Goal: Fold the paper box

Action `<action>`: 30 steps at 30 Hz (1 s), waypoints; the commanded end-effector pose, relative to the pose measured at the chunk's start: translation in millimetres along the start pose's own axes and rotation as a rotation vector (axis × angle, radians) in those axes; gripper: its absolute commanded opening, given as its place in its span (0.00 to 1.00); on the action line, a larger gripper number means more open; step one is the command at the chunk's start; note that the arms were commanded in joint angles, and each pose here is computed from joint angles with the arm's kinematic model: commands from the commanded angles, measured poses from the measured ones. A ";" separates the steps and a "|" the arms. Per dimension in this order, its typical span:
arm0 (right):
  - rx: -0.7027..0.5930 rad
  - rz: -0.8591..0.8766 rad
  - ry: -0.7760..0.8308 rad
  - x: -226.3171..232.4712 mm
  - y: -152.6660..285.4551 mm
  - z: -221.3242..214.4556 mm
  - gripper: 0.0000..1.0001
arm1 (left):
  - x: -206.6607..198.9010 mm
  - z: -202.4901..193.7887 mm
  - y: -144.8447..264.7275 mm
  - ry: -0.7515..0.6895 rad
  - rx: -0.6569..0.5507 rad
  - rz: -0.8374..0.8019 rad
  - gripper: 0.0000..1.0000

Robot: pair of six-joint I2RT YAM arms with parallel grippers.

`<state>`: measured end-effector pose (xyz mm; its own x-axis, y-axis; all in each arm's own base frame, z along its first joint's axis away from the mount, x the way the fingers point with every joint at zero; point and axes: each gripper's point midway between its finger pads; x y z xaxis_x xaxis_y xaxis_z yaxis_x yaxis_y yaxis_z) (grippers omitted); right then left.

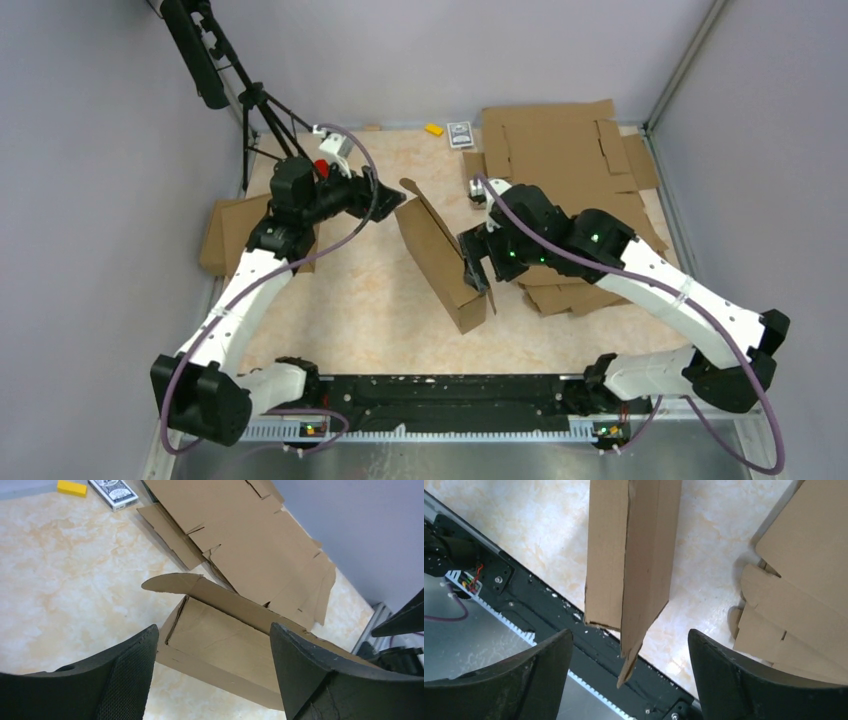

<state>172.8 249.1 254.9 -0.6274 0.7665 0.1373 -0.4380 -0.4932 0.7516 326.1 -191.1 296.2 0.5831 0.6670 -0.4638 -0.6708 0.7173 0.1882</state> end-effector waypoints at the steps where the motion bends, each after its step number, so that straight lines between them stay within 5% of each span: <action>1: 0.019 0.012 -0.117 3.8 8.8 -13.5 0.74 | -10.2 22.9 -2.6 -0.314 -0.025 -0.058 0.82; 7: 0.057 0.087 -0.178 16.3 8.6 -30.4 0.46 | -34.2 31.4 -5.4 -0.439 0.024 -0.202 0.77; 16: 0.071 0.134 -0.252 24.4 9.1 -42.5 0.55 | -65.4 -37.4 11.4 -0.294 0.132 -0.237 0.52; 22: 0.079 0.073 -0.282 16.5 -2.2 -44.2 0.43 | -44.4 -68.7 16.4 -0.175 0.169 -0.117 0.46; 26: 0.003 0.037 -0.331 9.0 0.5 -34.0 0.28 | -60.0 -75.5 18.3 -0.079 0.133 -0.196 0.46; 30: -0.026 0.054 -0.382 12.8 -1.8 -28.1 0.26 | -78.9 -87.1 16.0 -0.050 0.148 -0.264 0.47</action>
<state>138.3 239.7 222.4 -0.4117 0.8420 0.3485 -0.3642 -0.5026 0.7840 239.3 -229.9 232.1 0.7092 0.5514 -0.4394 -0.4539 0.8339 0.3139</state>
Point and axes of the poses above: each gripper's point midway between its finger pads, its own y axis back along the fingers, its own x axis along the line the jaws close on, z = x × y, and after that the axes turned 3 degrees about y, right-handed
